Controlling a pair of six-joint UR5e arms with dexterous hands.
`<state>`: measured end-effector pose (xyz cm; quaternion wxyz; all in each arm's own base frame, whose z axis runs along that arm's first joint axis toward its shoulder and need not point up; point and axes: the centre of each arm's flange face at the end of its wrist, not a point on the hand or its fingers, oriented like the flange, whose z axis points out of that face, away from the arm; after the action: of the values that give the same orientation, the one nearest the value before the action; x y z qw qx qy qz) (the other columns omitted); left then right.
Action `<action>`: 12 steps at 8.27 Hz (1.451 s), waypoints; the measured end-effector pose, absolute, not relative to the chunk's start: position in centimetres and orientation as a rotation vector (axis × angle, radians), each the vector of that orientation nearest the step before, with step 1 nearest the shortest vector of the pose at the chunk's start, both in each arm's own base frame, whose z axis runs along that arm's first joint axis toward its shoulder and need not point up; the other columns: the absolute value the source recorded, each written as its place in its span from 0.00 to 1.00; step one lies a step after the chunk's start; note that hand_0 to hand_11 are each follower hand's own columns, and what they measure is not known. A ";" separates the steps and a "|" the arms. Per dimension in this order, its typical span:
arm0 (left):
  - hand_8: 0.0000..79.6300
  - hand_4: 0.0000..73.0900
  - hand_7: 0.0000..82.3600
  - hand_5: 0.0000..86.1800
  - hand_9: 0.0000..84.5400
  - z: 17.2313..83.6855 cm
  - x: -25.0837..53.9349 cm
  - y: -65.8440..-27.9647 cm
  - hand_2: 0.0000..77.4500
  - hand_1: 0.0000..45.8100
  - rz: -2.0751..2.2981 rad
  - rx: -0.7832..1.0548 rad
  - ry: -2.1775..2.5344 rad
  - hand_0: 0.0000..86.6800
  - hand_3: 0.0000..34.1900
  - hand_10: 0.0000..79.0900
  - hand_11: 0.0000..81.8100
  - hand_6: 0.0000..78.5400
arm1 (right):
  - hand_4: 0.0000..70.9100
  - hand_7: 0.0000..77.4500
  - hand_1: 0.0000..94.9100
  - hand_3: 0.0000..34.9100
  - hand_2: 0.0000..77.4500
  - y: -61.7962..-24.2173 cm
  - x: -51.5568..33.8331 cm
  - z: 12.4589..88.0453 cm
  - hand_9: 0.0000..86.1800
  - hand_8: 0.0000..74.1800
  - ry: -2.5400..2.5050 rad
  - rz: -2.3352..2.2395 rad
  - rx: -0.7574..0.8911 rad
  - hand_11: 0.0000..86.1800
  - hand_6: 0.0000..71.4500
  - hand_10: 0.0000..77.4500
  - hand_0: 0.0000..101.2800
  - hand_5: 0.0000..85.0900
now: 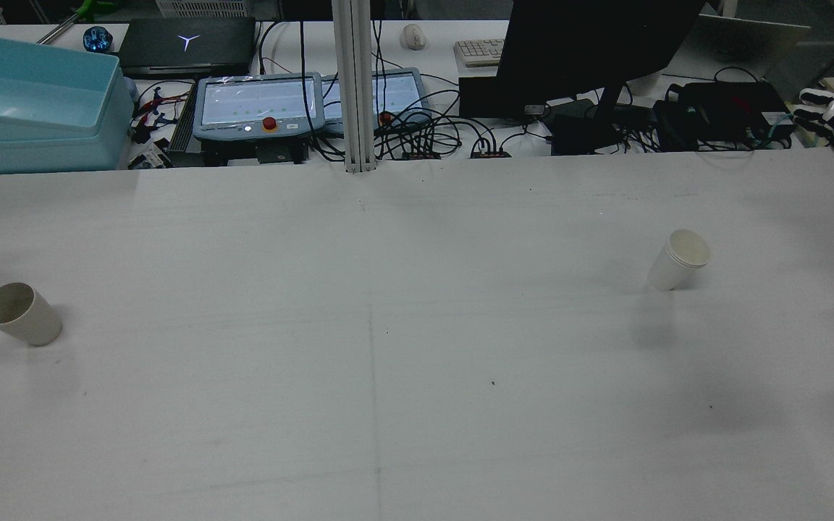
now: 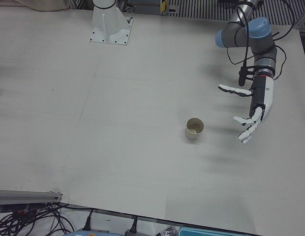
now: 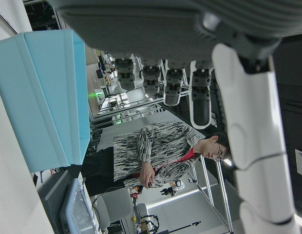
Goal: Pour water
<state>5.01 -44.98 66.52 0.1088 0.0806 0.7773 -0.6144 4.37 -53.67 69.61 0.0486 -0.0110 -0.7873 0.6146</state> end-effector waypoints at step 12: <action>0.15 0.16 0.19 0.52 0.11 68.2 8.0 -47.3 0.00 0.33 -1.654 0.241 2.216 0.84 0.09 0.10 0.17 0.12 | 0.71 0.34 0.11 0.02 0.00 -55.5 6.0 62.1 0.26 0.28 -2.393 1.813 0.011 0.18 0.23 0.14 0.55 0.50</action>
<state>7.97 -47.33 68.15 0.1818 0.0853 0.7850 -0.5861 6.00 -55.50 62.11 0.0696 0.0037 -0.7951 0.6024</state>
